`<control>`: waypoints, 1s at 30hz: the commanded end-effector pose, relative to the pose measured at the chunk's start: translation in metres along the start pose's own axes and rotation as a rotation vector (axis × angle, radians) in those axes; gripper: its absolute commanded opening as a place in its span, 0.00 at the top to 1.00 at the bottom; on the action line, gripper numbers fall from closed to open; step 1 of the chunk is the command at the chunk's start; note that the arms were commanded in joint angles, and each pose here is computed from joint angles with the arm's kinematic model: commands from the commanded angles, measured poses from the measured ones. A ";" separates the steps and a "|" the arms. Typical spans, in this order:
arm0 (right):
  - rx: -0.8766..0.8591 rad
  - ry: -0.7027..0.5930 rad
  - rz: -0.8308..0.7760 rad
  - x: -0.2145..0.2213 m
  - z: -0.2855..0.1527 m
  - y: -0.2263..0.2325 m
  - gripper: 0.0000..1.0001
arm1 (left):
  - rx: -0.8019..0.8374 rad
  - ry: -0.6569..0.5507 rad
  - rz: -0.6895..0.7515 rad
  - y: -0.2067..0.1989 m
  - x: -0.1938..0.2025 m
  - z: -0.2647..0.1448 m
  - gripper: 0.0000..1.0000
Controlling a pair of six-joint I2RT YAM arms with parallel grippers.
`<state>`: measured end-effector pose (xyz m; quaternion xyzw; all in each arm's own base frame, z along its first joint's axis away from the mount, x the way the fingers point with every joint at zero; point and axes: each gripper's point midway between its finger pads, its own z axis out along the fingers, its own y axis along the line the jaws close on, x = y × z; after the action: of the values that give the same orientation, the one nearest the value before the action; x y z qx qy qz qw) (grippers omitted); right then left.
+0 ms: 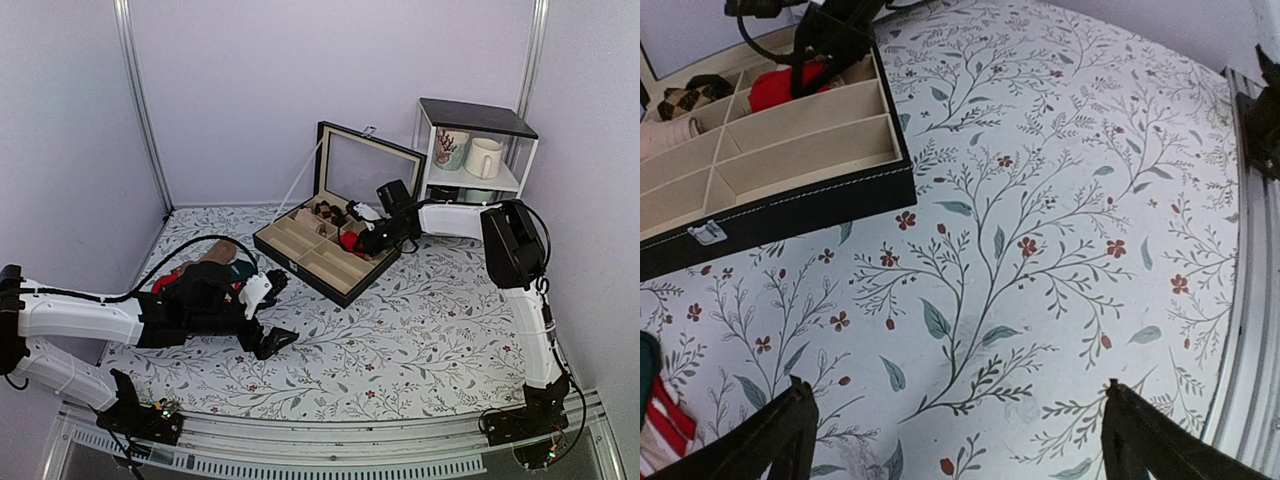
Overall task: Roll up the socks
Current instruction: Place the sock in the storage box.
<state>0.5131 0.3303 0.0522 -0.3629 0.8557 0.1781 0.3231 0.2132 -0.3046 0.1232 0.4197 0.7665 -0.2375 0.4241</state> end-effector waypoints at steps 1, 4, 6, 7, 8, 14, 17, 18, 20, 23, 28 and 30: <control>-0.011 0.188 0.131 0.069 0.026 -0.011 0.99 | -0.003 -0.016 0.003 0.005 0.000 -0.001 0.01; -0.009 0.205 0.148 0.077 0.031 -0.012 0.99 | -0.004 -0.016 0.002 0.005 0.000 -0.001 0.00; -0.009 0.212 0.159 0.081 0.033 -0.012 0.98 | -0.005 -0.015 0.002 0.005 0.000 -0.001 0.00; -0.007 0.216 0.164 0.082 0.034 -0.012 0.97 | -0.004 -0.014 0.002 0.005 0.001 -0.001 0.00; -0.005 0.219 0.168 0.084 0.034 -0.013 0.96 | -0.004 -0.013 0.002 0.005 0.000 -0.001 0.00; 0.001 0.235 0.202 0.087 0.032 -0.013 0.86 | -0.002 -0.008 0.002 0.005 0.002 0.000 0.01; 0.016 0.233 0.215 0.086 0.027 -0.014 0.77 | -0.004 -0.007 0.003 0.005 0.002 0.000 0.01; 0.026 0.226 0.221 0.084 0.025 -0.016 0.74 | -0.006 -0.008 0.004 0.006 0.001 0.000 0.00; 0.030 0.205 0.225 0.080 0.022 -0.015 0.69 | -0.008 -0.010 0.006 0.006 0.000 0.000 0.01; 0.035 0.170 0.226 0.070 0.017 -0.016 0.65 | -0.007 -0.010 0.006 0.006 0.000 0.000 0.01; 0.033 0.105 0.228 0.047 0.007 -0.016 0.58 | -0.006 -0.008 0.007 0.006 0.001 0.000 0.00; 0.036 0.080 0.231 0.038 0.002 -0.017 0.55 | -0.007 -0.007 0.007 0.006 0.001 0.000 0.01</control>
<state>0.5106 0.3338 0.0456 -0.2997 0.8772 0.2127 0.3089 0.2126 -0.3042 0.1219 0.4224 0.7651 -0.2374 0.4241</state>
